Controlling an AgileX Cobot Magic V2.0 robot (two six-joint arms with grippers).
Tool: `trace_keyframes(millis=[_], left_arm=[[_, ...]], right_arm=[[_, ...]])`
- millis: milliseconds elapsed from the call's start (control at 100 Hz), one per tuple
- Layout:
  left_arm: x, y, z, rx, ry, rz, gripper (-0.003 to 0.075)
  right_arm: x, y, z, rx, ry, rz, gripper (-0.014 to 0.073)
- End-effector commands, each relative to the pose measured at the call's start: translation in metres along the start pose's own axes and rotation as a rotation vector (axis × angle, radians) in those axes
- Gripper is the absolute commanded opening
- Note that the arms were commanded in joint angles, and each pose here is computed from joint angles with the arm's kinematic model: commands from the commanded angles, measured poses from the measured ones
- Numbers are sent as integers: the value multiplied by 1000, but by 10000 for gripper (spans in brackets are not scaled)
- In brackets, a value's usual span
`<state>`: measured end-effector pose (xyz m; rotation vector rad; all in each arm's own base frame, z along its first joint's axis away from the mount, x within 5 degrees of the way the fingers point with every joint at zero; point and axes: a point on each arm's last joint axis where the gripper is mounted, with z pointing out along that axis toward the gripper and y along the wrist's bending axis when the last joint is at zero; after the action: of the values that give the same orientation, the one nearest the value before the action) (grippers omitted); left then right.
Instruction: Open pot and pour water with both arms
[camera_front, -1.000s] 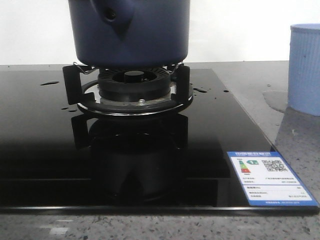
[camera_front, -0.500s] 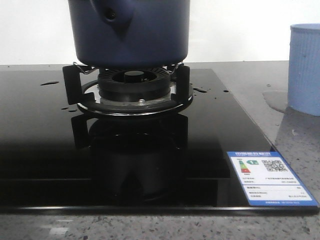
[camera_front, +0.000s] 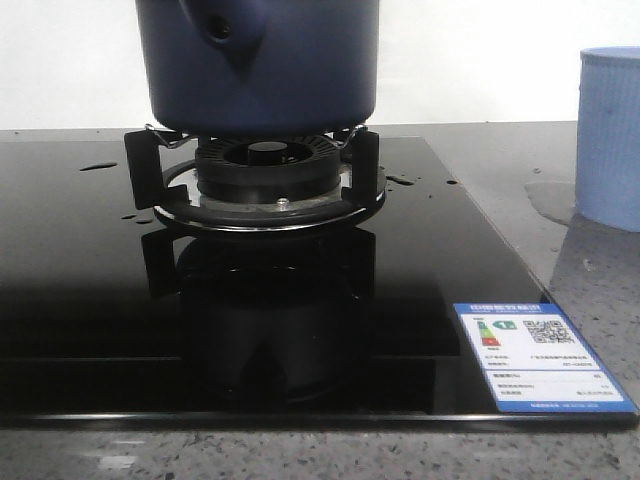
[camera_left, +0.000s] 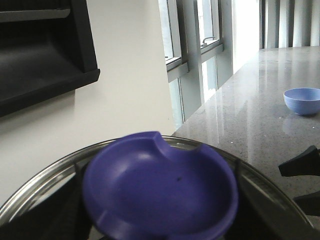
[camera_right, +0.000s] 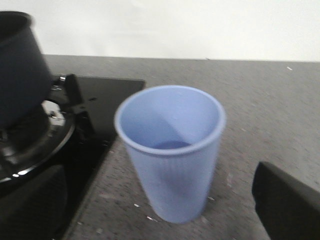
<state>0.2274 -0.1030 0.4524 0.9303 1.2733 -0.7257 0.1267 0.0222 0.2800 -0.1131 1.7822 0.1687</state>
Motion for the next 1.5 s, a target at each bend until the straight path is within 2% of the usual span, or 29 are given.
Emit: trace_keyframes(millis=[0,150,440,660,860,1030,1140,1360,1490], left_arm=[[-27,-5,-7,-22,-118,-10,261],[-27,-5,-7,-22,-118,-10,261],[-27,-6,-7,-13,-119,-10,261],[-27,-6,-7,-14,-119,-10,261],[-27,-6,-7,-14,-119,-11,261],[-27,-6,-7,-14,-119,-11,261],[-27,-6,-7,-14,-119,-11,261],[-27,-6,-7,-14,-119,-11,261],[-27,-6,-7,-14,-119,-11,261]], right_arm=[[-15,5,5,-17,-136,-29,664],[-16,10,22,-23,-194,-57,664],[-9,9,41,6,-164,-58,664],[-6,4,55,66,-176,3,664],[6,2,71,95,-114,16,664],[8,-1,83,138,-155,0,662],[15,-1,89,141,-122,-7,591],[18,-1,91,140,-103,-1,315],[16,0,89,137,-114,-4,248]])
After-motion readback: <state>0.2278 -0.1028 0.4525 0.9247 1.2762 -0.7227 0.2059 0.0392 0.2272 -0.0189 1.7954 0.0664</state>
